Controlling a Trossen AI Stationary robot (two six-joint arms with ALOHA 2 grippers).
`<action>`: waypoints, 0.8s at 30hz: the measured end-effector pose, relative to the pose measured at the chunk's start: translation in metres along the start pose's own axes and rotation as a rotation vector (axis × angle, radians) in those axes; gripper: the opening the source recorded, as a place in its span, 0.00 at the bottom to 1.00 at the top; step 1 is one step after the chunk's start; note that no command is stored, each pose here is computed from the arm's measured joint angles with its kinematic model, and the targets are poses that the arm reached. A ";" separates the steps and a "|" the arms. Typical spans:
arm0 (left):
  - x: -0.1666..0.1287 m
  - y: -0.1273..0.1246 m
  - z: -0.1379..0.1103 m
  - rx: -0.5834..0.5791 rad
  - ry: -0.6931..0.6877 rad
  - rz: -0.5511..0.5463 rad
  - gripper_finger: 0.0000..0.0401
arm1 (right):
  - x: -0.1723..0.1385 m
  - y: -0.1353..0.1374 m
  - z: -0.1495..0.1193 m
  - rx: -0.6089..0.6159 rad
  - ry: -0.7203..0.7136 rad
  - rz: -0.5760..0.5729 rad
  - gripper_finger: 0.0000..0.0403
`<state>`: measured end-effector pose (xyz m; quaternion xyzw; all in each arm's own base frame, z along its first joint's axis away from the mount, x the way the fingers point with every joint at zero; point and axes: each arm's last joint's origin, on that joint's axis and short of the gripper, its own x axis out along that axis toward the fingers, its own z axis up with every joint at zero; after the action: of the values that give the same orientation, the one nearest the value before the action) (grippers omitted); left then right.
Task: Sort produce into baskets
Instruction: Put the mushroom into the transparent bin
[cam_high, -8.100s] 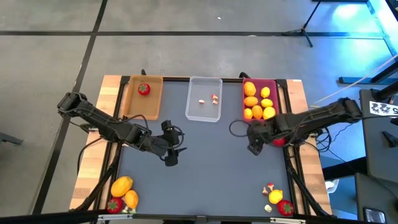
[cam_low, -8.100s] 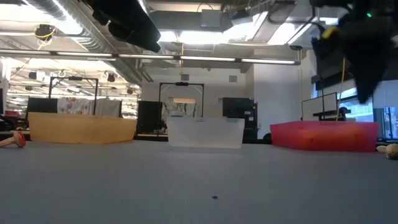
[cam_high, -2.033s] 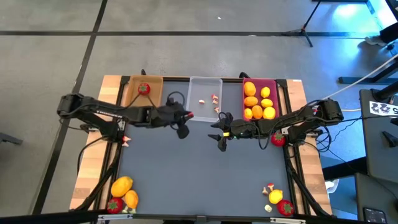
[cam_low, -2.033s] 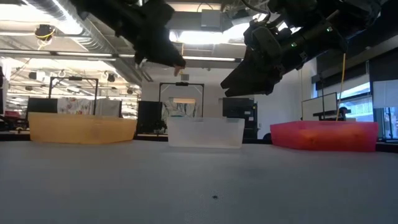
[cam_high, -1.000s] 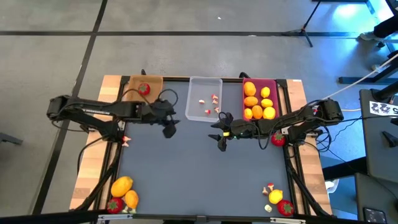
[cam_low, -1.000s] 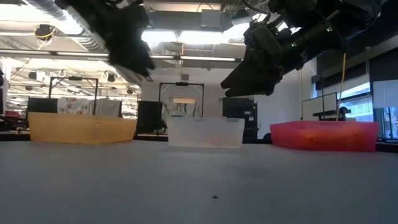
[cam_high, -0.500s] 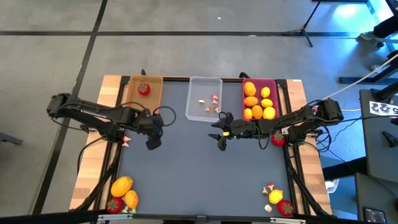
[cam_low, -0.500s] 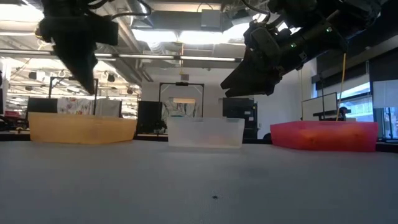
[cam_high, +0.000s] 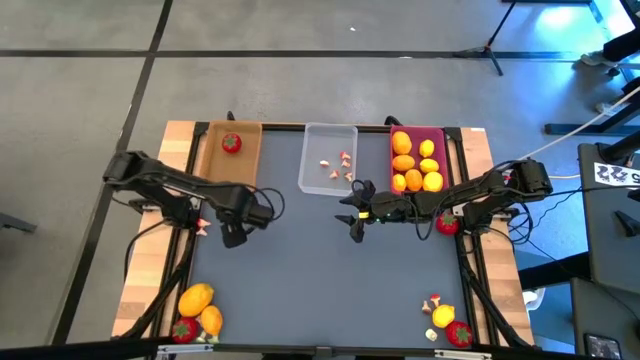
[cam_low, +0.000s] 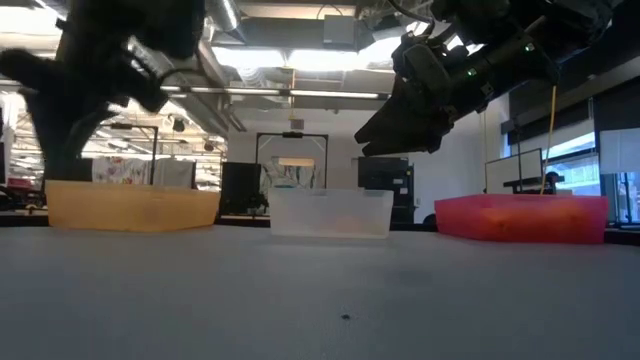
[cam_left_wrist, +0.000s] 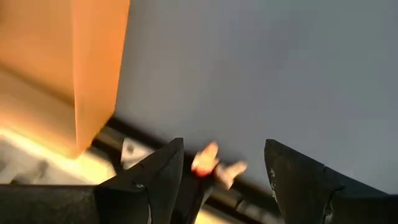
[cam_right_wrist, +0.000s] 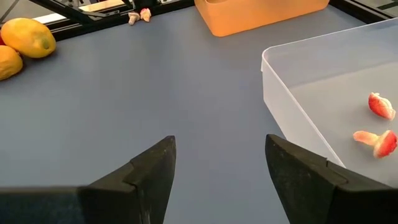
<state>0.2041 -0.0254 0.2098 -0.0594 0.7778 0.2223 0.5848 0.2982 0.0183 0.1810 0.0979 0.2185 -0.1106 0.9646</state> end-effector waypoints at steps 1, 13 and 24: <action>0.004 -0.001 0.002 0.002 0.038 0.014 0.55 | 0.000 0.000 0.000 0.000 0.000 0.000 0.60; 0.048 -0.004 0.025 0.011 0.328 0.085 0.55 | 0.000 0.000 0.000 -0.002 0.003 0.002 0.60; 0.083 -0.008 0.022 0.106 0.468 0.065 0.55 | 0.000 0.000 -0.001 -0.004 0.012 0.000 0.60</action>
<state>0.2005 -0.0095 0.1253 -0.0533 0.9042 0.1801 0.3837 0.2978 0.0183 0.1801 0.0967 0.2247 -0.1097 0.9634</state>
